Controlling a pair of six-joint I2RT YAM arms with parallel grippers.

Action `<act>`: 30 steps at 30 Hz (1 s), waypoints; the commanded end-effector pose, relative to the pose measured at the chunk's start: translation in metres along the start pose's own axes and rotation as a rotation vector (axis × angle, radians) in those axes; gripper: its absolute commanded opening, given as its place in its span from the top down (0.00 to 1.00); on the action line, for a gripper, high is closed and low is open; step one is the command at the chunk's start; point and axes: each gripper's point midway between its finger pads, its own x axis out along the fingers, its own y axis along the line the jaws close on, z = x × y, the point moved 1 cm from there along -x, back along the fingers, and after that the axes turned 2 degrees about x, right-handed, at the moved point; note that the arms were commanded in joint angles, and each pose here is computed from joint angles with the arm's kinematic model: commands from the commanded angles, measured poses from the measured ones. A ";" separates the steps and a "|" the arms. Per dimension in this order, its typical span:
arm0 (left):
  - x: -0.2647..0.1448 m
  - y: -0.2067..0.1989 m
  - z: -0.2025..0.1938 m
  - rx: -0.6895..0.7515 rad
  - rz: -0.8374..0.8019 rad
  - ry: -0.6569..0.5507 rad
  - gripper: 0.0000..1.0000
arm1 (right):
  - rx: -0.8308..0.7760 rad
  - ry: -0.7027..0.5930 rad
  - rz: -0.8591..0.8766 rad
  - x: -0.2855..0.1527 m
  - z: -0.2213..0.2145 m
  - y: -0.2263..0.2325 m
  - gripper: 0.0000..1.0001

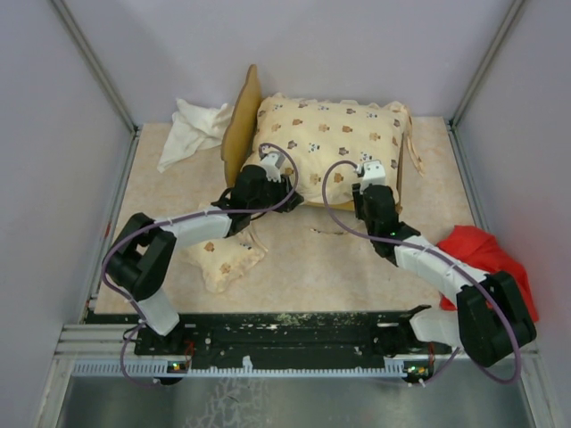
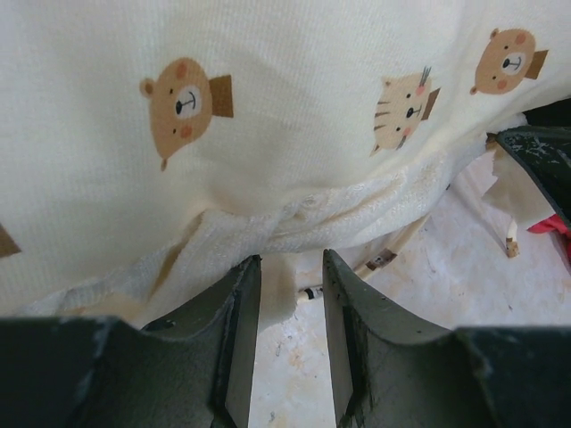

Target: Set up the pet bed

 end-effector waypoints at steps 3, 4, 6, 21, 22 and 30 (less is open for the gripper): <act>-0.007 -0.004 0.010 -0.012 -0.012 -0.024 0.60 | 0.027 -0.021 -0.028 0.007 0.014 -0.004 0.64; -0.007 -0.004 0.010 -0.012 -0.013 -0.022 0.60 | 0.024 -0.022 -0.029 0.009 0.014 -0.004 0.64; -0.007 -0.004 0.008 -0.013 -0.010 -0.016 0.60 | 0.015 -0.012 -0.042 0.012 0.011 -0.005 0.63; -0.008 0.008 -0.001 -0.017 0.035 0.008 0.60 | -0.013 0.019 -0.083 0.014 -0.008 -0.016 0.89; -0.008 0.008 -0.001 -0.017 0.036 0.006 0.60 | -0.017 0.012 -0.080 0.012 -0.006 -0.017 1.00; -0.010 0.008 0.009 -0.009 0.037 -0.012 0.60 | -0.065 -0.064 0.042 -0.009 0.029 -0.010 1.00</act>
